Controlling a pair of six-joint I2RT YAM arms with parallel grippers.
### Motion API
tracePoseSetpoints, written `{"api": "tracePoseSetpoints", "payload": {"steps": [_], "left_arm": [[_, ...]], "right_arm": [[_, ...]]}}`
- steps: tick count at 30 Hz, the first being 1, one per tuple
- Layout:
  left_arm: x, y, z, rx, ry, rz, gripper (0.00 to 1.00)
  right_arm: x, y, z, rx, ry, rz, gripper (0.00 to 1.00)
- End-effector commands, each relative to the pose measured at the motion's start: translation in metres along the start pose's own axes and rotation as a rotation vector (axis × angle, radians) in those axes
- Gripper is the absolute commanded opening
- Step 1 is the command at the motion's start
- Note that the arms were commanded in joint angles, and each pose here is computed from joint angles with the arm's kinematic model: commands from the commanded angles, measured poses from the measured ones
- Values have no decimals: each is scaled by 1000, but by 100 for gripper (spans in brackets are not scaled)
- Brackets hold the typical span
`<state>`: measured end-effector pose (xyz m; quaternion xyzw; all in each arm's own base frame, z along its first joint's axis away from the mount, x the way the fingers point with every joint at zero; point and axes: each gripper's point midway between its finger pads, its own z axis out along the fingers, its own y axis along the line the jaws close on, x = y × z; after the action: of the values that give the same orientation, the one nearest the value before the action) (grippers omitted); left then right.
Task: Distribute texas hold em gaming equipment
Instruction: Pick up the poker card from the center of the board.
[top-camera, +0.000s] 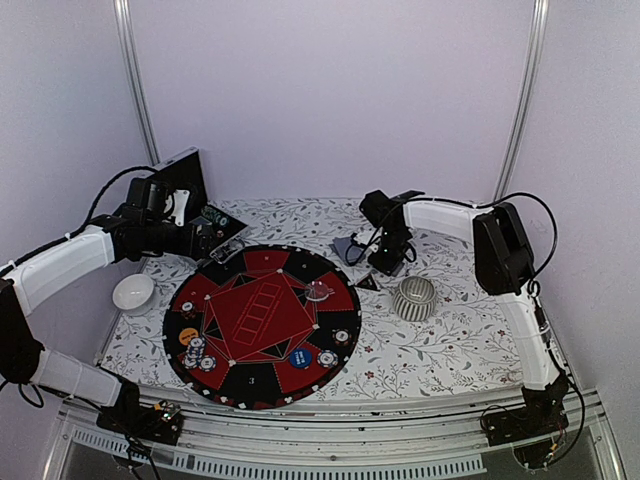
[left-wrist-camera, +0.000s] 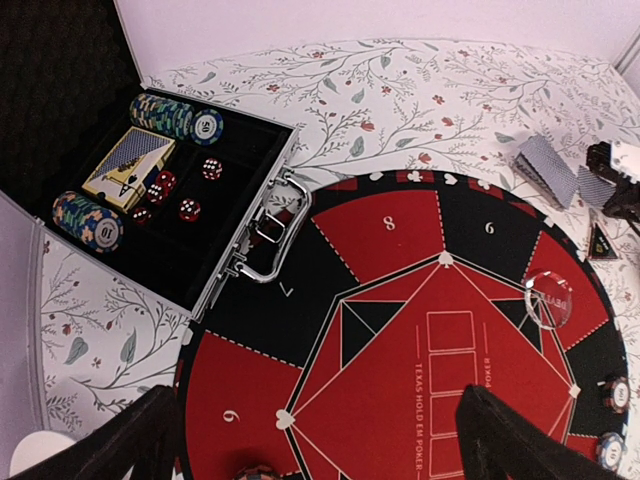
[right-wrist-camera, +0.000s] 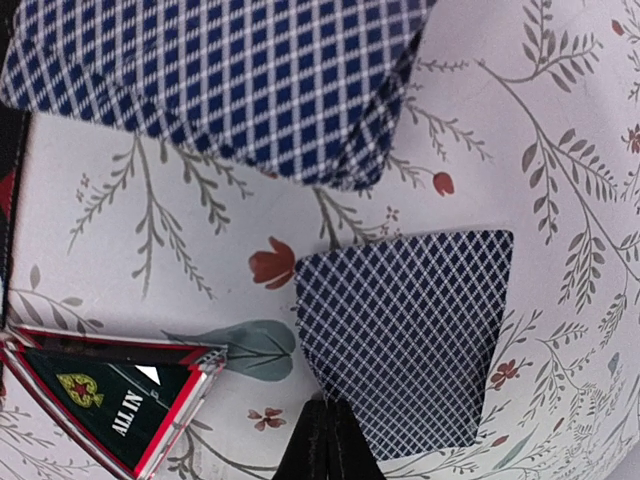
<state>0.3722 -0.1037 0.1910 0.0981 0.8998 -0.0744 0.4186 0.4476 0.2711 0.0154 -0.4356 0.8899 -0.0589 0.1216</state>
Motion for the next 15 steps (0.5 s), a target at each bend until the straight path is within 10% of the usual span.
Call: {"api": "tracePoseSetpoints", "payload": {"steps": [1,15], "left_arm": [[-2,4,-2,-5,-17,5,98],[-2,4,-3,-7,-20,6,98]], "right_arm": [[4,16,30,-33,34,-34,2],[-18,-46,-44,260,-77,87,2]]}}
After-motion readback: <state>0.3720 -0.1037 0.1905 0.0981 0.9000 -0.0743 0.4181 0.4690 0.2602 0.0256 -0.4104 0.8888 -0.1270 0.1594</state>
